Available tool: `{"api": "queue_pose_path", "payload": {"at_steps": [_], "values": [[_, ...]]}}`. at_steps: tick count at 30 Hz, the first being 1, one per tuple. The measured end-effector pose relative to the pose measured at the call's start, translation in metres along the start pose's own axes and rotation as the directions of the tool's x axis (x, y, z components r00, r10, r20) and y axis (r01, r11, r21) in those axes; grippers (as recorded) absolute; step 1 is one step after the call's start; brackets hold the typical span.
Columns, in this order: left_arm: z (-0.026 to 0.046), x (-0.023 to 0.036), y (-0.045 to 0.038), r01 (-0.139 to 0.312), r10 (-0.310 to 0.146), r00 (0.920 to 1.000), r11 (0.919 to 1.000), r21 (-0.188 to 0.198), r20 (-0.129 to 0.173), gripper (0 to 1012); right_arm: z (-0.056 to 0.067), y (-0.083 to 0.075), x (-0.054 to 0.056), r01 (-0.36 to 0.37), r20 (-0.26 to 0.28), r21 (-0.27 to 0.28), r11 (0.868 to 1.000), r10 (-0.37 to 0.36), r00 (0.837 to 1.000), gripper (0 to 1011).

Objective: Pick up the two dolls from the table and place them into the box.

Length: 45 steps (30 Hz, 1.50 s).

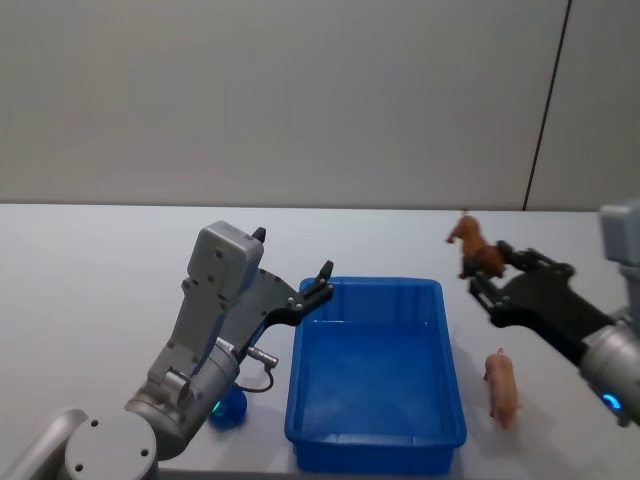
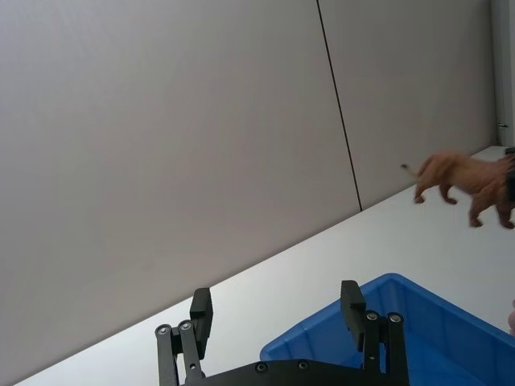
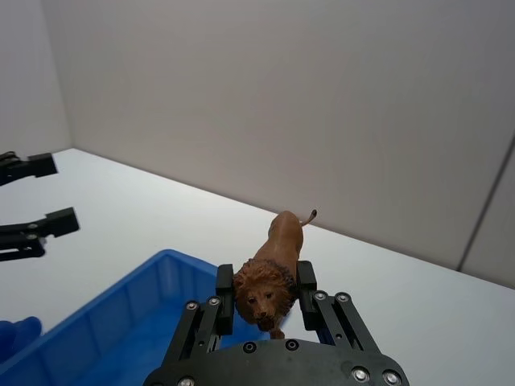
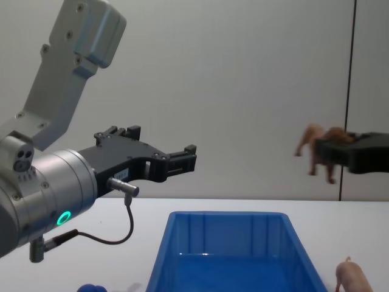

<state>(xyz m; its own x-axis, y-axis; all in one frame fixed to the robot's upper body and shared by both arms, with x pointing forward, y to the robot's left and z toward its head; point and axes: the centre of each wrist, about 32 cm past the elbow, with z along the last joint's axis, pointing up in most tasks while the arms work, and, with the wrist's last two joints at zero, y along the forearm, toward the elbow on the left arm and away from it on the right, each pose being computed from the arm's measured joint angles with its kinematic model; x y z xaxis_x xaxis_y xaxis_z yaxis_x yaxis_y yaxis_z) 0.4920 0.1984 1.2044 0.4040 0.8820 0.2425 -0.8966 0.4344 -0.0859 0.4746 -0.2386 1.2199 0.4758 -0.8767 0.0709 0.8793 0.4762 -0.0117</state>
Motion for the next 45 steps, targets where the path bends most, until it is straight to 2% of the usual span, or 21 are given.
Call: {"api": "queue_pose_path", "payload": {"at_steps": [8, 14, 17, 18, 21, 23, 24, 27, 29, 31, 35, 45], "values": [[0.0, 0.0, 0.0, 0.0, 0.0, 1.0, 1.0, 0.0, 0.0, 1003, -0.002, 0.032, -0.011, -0.09, -0.033, -0.031, 0.995, 0.089, 0.995, 441], [0.0, 0.0, 0.0, 0.0, 0.0, 1.0, 1.0, 0.0, 0.0, 1003, -0.005, 0.046, -0.018, -0.138, -0.05, -0.056, 0.989, 0.135, 0.99, 444], [0.0, 0.0, 0.0, 0.0, 0.0, 1.0, 1.0, 0.0, 0.0, 1003, -0.006, 0.049, -0.02, -0.152, -0.054, -0.063, 0.986, 0.149, 0.987, 482], [0.0, 0.0, 0.0, 0.0, 0.0, 1.0, 1.0, 0.0, 0.0, 1003, -0.006, 0.051, -0.021, -0.161, -0.056, -0.067, 0.985, 0.158, 0.986, 541], [0.0, 0.0, 0.0, 0.0, 0.0, 1.0, 1.0, 0.0, 0.0, 1003, -0.007, 0.052, -0.023, -0.178, -0.058, -0.071, 0.982, 0.174, 0.983, 600], [0.0, 0.0, 0.0, 0.0, 0.0, 1.0, 1.0, 0.0, 0.0, 1003, -0.007, 0.053, -0.024, -0.186, -0.058, -0.071, 0.98, 0.182, 0.982, 705], [0.0, 0.0, 0.0, 0.0, 0.0, 1.0, 1.0, 0.0, 0.0, 1003, -0.007, 0.053, -0.024, -0.186, -0.058, -0.071, 0.98, 0.182, 0.982, 705], [0.0, 0.0, 0.0, 0.0, 0.0, 1.0, 1.0, 0.0, 0.0, 1003, -0.007, 0.051, -0.025, -0.193, -0.054, -0.07, 0.979, 0.189, 0.98, 815], [0.0, 0.0, 0.0, 0.0, 0.0, 1.0, 1.0, 0.0, 0.0, 1003, -0.007, 0.05, -0.025, -0.193, -0.052, -0.069, 0.979, 0.189, 0.98, 849], [0.0, 0.0, 0.0, 0.0, 0.0, 1.0, 1.0, 0.0, 0.0, 1003, -0.008, 0.047, -0.024, -0.191, -0.051, -0.068, 0.979, 0.188, 0.981, 938], [0.0, 0.0, 0.0, 0.0, 0.0, 1.0, 1.0, 0.0, 0.0, 1003, -0.009, 0.041, -0.021, -0.178, -0.05, -0.067, 0.982, 0.175, 0.983, 1001], [0.0, 0.0, 0.0, 0.0, 0.0, 1.0, 1.0, 0.0, 0.0, 1003, -0.015, 0.015, -0.018, -0.127, -0.043, -0.082, 0.989, 0.123, 0.991, 1001]]}}
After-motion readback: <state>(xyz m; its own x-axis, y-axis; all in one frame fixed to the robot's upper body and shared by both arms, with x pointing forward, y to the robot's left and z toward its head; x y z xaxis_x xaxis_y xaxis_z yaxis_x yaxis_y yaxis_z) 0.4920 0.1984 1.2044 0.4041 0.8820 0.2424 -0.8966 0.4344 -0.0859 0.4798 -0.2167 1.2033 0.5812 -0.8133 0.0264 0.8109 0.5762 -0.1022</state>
